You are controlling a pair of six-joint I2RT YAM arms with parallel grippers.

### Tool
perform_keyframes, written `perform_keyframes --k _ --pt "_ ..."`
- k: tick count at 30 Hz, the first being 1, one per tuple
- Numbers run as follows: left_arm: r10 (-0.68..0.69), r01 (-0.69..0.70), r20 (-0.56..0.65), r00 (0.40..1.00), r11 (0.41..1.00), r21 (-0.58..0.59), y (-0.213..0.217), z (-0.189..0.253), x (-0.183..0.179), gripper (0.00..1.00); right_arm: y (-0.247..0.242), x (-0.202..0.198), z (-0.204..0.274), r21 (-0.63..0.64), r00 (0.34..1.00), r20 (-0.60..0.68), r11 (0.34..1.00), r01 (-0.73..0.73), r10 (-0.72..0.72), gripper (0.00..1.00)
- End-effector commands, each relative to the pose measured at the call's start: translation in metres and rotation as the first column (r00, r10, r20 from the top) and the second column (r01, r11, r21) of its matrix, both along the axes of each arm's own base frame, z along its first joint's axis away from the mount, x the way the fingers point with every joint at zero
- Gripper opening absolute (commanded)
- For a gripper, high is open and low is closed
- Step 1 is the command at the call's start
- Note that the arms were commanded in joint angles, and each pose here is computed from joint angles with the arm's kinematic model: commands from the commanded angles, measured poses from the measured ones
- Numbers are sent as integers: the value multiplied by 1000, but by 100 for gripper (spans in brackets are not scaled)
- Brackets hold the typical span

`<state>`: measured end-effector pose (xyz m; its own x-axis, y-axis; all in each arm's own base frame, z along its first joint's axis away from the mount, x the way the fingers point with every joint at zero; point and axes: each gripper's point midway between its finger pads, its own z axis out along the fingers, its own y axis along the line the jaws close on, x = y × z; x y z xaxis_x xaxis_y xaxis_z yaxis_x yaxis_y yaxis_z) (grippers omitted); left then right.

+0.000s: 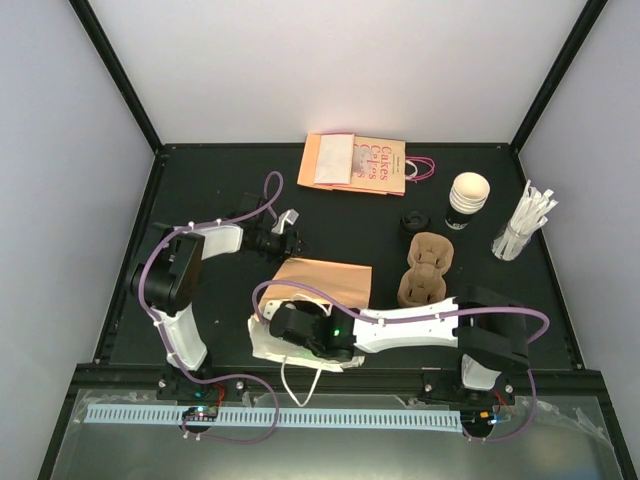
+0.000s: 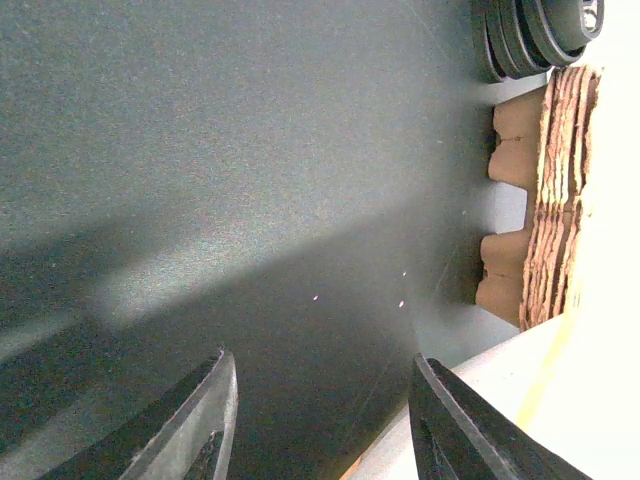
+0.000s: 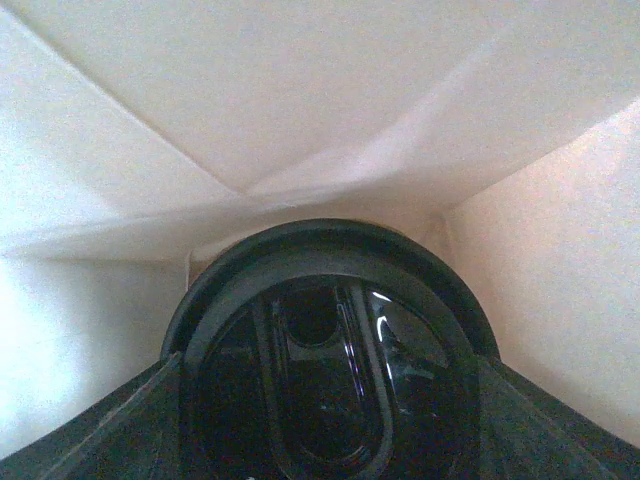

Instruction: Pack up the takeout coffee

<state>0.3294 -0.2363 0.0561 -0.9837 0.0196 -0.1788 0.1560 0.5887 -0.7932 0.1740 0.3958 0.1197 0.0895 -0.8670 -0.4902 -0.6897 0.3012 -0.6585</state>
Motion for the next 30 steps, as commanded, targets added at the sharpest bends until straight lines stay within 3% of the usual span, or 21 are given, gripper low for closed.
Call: perform_keyframes --k 1,20,30 --pt "-41 41 -13 999 999 -10 -8 9 -13 49 8 -3 -7 -13 998 -55 1000 -1 1 38" --pt "-51 51 -20 998 999 -4 -12 11 -16 48 12 -6 -12 -14 992 -125 1000 26 -27 38" --pt "-34 35 -13 999 999 27 -9 10 -16 47 -9 7 -15 -169 987 -26 973 154 -160 37"
